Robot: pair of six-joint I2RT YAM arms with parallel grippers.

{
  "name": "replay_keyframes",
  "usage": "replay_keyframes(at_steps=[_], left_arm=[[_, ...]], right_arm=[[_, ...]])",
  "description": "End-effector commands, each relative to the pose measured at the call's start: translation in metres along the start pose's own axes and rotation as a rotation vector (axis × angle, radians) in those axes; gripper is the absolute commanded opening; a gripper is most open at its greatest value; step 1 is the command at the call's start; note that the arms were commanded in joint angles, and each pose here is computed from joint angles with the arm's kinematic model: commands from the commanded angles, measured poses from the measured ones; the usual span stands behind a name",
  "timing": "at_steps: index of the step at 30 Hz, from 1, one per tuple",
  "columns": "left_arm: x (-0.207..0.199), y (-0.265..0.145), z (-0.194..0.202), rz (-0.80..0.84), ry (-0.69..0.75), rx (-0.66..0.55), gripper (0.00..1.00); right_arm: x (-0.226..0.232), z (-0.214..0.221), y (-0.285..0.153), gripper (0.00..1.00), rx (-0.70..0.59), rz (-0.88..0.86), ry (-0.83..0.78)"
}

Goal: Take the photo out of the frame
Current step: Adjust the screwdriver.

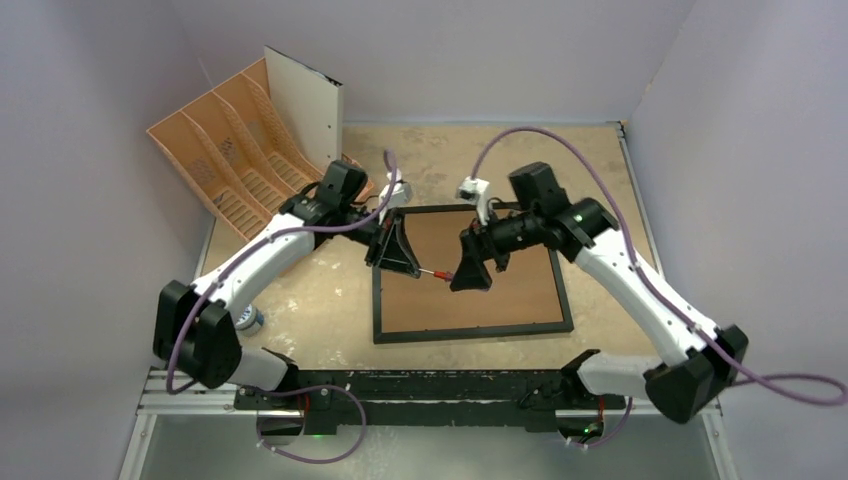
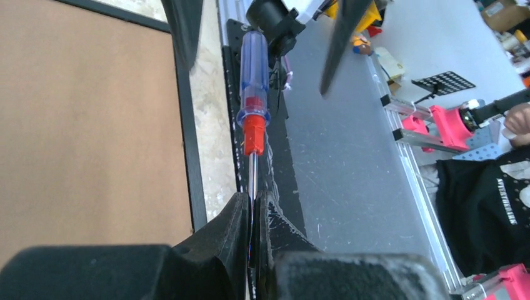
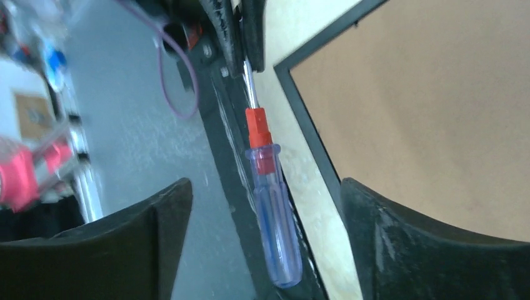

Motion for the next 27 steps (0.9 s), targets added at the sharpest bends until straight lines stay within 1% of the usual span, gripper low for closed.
replay_keyframes(at_steps=[1, 2, 3, 5, 9, 11, 15, 18, 21, 24, 27], left_arm=[[-0.016, -0.011, -0.029, -0.07, 0.13, -0.157, 0.0], [-0.021, -0.013, -0.035, -0.082, 0.165, -0.199, 0.0], [-0.025, -0.014, -0.036, -0.086, 0.136, -0.236, 0.0], [-0.031, -0.015, -0.039, -0.088, 0.135, -0.286, 0.0], [-0.029, -0.014, -0.038, -0.097, 0.084, -0.337, 0.0], [-0.029, -0.014, -0.04, -0.09, 0.076, -0.363, 0.0], [-0.021, -0.013, -0.04, -0.098, 0.03, -0.382, 0.0], [-0.022, -0.013, -0.042, -0.09, 0.024, -0.405, 0.0], [-0.021, -0.012, -0.044, -0.086, 0.005, -0.418, 0.0], [-0.021, -0.011, -0.043, -0.078, -0.003, -0.418, 0.0], [-0.02, -0.011, -0.041, -0.079, -0.008, -0.417, 0.0]], right_arm=[[-0.021, -0.028, -0.035, 0.93, -0.354, 0.009, 0.125], [-0.03, -0.026, -0.045, 0.93, -0.418, 0.001, 0.181], [-0.034, -0.026, -0.053, 0.94, -0.483, -0.022, 0.208], [-0.032, -0.025, -0.058, 0.96, -0.553, -0.077, 0.21], [-0.017, -0.029, -0.063, 0.97, -0.625, -0.133, 0.129], [-0.015, -0.033, -0.066, 0.97, -0.664, -0.132, 0.11], [-0.001, -0.039, -0.071, 0.95, -0.689, -0.201, 0.07], [0.002, -0.038, -0.065, 0.9, -0.652, -0.211, 0.057], [0.005, -0.04, -0.056, 0.8, -0.612, -0.226, 0.048], [0.007, -0.044, -0.049, 0.67, -0.59, -0.229, 0.038], [0.007, -0.049, -0.045, 0.61, -0.586, -0.241, 0.035]])
Point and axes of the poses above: each gripper's point midway between its finger pads, its own y axis out along the fingers, its own x axis along the line the jaws close on, z = x × y, the point moved 2 cm from there along -y, back along the fingers, and after that the axes turned 5 degrees about -y, right-handed, at the moved point
